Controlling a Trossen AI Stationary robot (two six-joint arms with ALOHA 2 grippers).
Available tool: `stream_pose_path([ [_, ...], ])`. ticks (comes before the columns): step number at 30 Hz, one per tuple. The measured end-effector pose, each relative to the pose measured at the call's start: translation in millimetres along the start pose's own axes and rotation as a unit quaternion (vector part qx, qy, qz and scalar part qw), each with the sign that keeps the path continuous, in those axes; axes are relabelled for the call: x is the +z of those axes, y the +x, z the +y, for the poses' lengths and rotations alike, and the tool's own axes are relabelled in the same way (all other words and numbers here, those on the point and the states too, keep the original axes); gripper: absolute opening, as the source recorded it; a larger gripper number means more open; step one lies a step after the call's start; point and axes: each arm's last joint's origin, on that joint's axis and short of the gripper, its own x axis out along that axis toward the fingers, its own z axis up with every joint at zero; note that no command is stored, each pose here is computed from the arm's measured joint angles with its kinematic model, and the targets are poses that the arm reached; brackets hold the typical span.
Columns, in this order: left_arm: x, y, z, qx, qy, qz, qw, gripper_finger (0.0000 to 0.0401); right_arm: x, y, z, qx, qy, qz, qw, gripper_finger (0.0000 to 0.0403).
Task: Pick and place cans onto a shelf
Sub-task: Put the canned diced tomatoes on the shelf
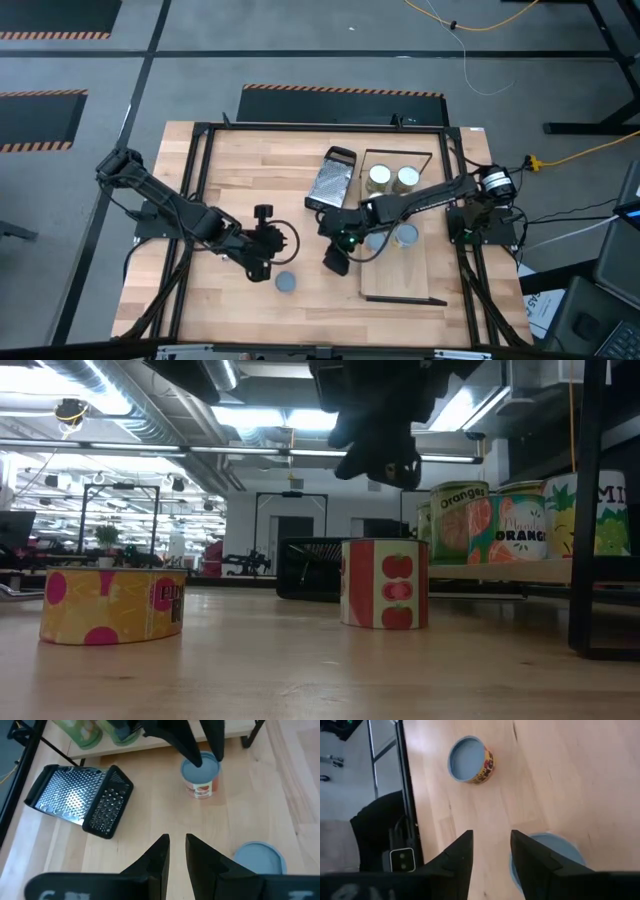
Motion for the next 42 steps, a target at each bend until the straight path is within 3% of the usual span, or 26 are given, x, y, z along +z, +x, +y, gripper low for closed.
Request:
stream_pose_path([
  [14,0.3,0.2,-0.3,-0.001,0.001,-0.001,1.000,0.0055,-11.0,31.6,-8.8,-0.036,0.037,0.031,0.998,0.0135],
  [42,0.5,0.2,-0.6,-0.004,0.001,-0.001,1.000,0.0055,-14.9,43.4,-16.9,-0.071,0.042,0.038,0.996,0.0129],
])
